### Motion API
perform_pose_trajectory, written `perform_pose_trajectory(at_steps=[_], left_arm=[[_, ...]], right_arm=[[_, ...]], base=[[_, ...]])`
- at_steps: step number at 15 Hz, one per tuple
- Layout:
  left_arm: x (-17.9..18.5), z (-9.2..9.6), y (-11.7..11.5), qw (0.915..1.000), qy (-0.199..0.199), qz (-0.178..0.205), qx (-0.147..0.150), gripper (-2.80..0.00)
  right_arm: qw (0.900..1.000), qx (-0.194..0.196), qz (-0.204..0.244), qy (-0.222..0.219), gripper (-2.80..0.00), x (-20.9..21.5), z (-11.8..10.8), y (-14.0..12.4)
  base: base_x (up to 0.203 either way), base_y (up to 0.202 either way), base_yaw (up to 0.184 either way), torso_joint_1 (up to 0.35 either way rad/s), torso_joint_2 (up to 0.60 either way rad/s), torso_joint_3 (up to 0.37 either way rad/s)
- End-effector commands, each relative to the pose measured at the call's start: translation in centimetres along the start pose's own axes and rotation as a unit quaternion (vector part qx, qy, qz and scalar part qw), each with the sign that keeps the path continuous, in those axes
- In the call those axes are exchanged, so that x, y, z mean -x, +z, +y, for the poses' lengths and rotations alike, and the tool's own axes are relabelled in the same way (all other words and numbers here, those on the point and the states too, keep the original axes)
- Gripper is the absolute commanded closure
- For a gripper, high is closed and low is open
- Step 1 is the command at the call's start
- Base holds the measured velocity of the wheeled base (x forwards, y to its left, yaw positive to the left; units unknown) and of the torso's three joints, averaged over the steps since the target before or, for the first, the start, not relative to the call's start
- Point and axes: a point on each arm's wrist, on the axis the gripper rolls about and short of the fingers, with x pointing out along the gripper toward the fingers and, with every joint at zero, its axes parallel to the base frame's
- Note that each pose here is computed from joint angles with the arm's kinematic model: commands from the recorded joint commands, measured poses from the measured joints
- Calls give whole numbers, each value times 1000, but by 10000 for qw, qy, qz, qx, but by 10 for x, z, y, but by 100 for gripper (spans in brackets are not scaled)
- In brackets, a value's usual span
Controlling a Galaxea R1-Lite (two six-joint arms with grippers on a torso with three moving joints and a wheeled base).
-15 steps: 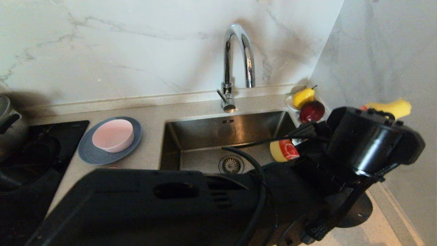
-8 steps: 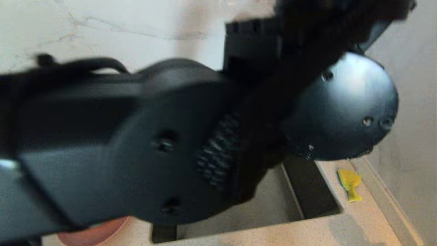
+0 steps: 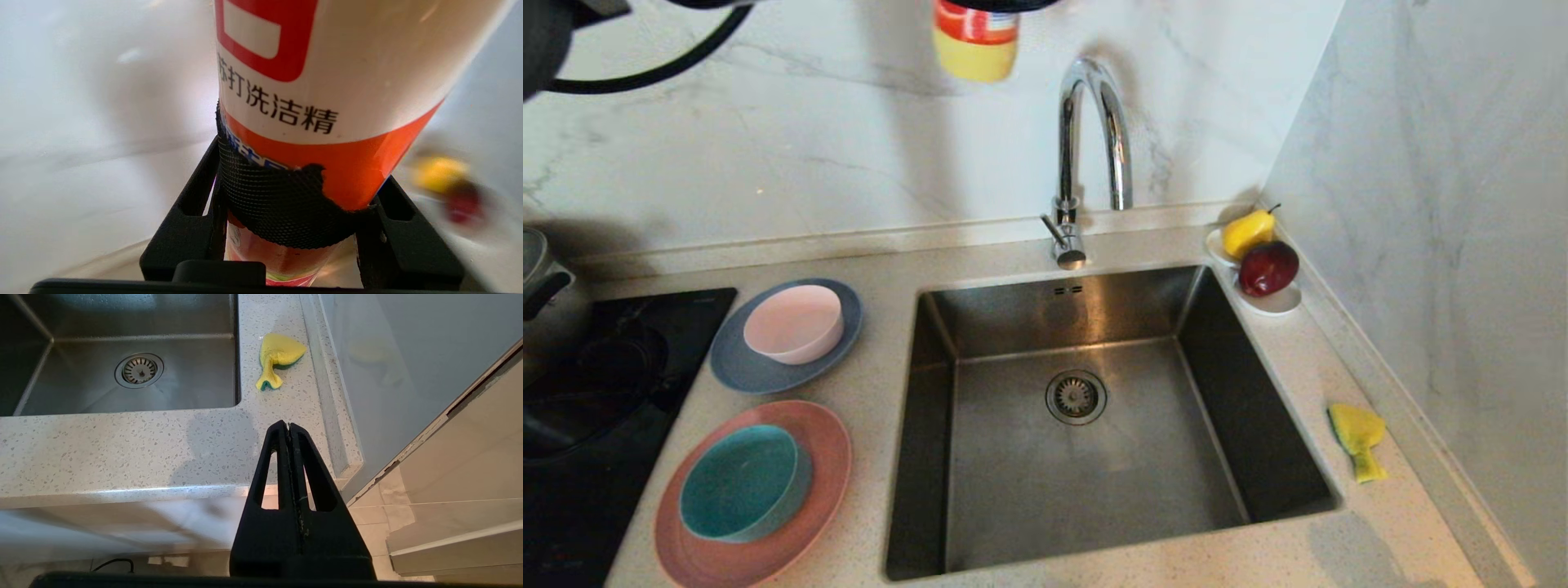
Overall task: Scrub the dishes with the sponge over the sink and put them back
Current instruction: Place the dish soap on the table
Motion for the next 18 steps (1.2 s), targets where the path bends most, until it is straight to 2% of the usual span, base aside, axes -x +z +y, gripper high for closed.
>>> perform_pose_trajectory(at_steps=[1, 3, 5, 7, 8, 10, 13, 18], left_arm=[[-4, 47, 2, 9981, 606, 19, 131, 0], [-14, 86, -11, 9928, 1090, 324, 367, 0], [-21, 122, -26, 9826, 1629, 552, 703, 0], [-32, 148, -45, 9701, 2132, 734, 899, 0], [-40, 155, -60, 9641, 2307, 900, 958, 0], [-54, 162, -92, 9533, 2575, 1294, 904, 0], [-80, 161, -145, 9330, 3080, 1633, 893, 0], [-123, 148, -222, 9219, 3420, 1602, 866, 0]], right_arm=[[10000, 0, -2, 2, 0, 0, 0, 0], [10000, 0, -4, 2, 0, 0, 0, 0], [10000, 0, -4, 2, 0, 0, 0, 0], [10000, 0, 1, 2, 0, 0, 0, 0], [10000, 0, 3, 1, 0, 0, 0, 0], [10000, 0, 3, 1, 0, 0, 0, 0], [10000, 0, -3, 2, 0, 0, 0, 0], [10000, 0, 3, 1, 0, 0, 0, 0]], base=[[0, 0, 0, 0, 0, 0], [0, 0, 0, 0, 0, 0], [0, 0, 0, 0, 0, 0], [0, 0, 0, 0, 0, 0], [0, 0, 0, 0, 0, 0], [0, 0, 0, 0, 0, 0], [0, 0, 0, 0, 0, 0], [0, 0, 0, 0, 0, 0]])
